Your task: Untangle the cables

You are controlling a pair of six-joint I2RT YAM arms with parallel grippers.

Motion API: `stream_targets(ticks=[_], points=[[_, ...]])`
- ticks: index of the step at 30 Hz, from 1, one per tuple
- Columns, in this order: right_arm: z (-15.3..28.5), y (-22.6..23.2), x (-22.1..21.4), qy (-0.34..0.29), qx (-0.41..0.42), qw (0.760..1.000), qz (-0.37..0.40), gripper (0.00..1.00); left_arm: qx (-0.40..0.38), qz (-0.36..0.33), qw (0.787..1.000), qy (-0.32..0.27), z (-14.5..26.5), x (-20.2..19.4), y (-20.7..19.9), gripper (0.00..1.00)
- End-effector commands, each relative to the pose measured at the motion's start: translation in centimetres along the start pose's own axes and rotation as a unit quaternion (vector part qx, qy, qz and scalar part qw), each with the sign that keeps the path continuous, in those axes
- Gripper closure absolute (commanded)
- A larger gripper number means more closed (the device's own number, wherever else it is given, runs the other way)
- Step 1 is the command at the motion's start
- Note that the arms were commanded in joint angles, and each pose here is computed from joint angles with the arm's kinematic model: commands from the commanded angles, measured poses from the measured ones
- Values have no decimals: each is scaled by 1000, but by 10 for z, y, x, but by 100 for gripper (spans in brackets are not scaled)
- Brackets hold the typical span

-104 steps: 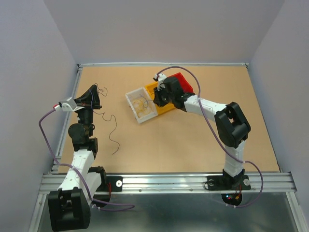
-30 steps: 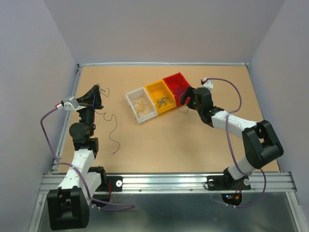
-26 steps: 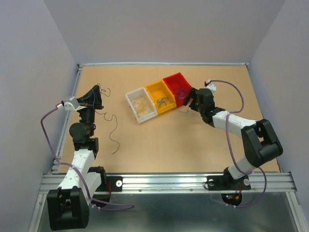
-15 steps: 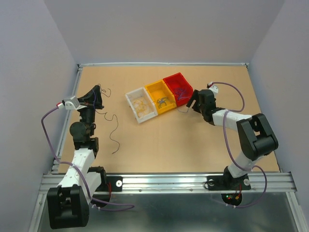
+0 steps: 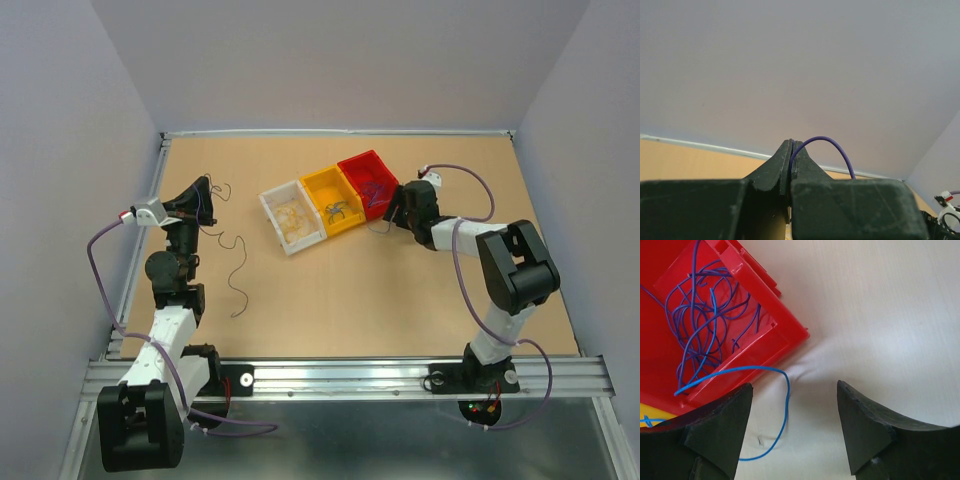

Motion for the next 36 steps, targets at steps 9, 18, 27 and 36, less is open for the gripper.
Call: stream_targets(ticks=[9, 18, 27, 36], points=[[-16, 14, 9, -13, 15, 1000, -3, 42, -33, -14, 999, -34, -5, 16, -12, 100], [-30, 12, 5, 1, -68, 997, 42, 59, -33, -15, 999, -32, -5, 15, -13, 100], [-16, 19, 19, -15, -52, 998, 31, 99, -34, -15, 999, -33, -5, 15, -13, 100], [43, 50, 47, -94, -36, 992, 73, 99, -34, -16, 999, -33, -5, 16, -13, 100]])
Point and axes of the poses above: each gripper's point midway between its finger pads, its own z axis back along the fingers, its own y axis along the line the jaws close on, x = y × z, the point moved 7 cm from there along z, back along the fingers, and after that the axes turned 4 degrees about z, right-handed, at the moved point
